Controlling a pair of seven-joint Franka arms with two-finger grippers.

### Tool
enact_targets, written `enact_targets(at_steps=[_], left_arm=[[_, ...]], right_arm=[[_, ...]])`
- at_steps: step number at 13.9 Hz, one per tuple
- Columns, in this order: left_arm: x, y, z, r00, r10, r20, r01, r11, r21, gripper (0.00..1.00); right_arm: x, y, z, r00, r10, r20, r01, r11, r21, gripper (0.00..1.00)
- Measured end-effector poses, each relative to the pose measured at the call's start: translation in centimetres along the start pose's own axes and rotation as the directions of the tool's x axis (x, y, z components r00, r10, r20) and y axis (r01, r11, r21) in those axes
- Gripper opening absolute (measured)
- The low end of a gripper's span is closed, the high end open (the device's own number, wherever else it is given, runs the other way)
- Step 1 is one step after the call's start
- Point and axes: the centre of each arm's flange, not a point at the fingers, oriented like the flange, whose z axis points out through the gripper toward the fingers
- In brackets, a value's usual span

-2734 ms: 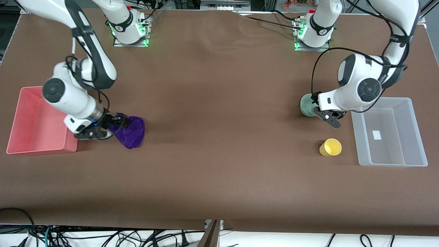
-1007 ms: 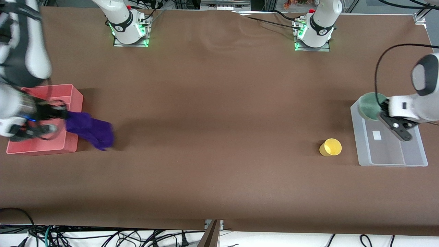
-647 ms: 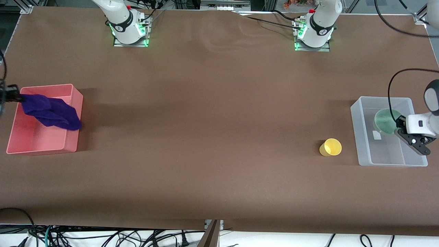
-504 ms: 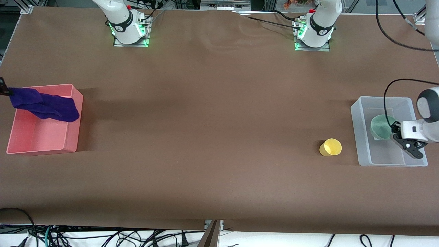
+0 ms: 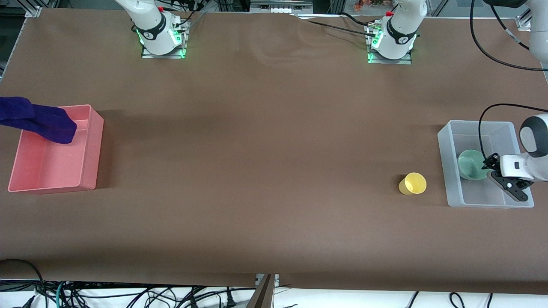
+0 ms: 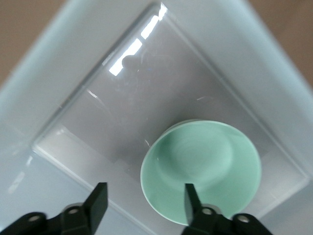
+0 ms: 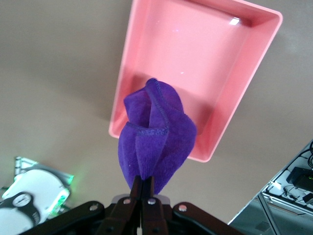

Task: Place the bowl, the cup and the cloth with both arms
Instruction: 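Release the cloth in the pink bin while the left gripper reaches the cup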

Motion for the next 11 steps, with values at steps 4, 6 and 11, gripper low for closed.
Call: enact_targets(at_steps=[4, 6, 11], left_arm=[[6.3, 5.2, -11.0, 0.998, -0.008, -0.061, 0.010, 0.999, 0.033, 1.00], [9.8, 8.1, -12.9, 0.993, -0.080, -0.083, 0.082, 0.996, 0.028, 1.00], [16.7, 11.1, -4.3, 0.973, -0.212, -0.096, 0.207, 0.977, -0.059, 1.00]], right_arm=[[2.4, 2.5, 6.3, 1.000, -0.001, 0.027, 0.000, 1.000, 0.023, 0.02], [3.7, 3.0, 9.1, 1.000, -0.004, 0.017, 0.004, 1.000, 0.021, 0.02], [4.1, 3.1, 11.1, 1.000, 0.001, -0.015, -0.001, 0.999, 0.032, 0.46]])
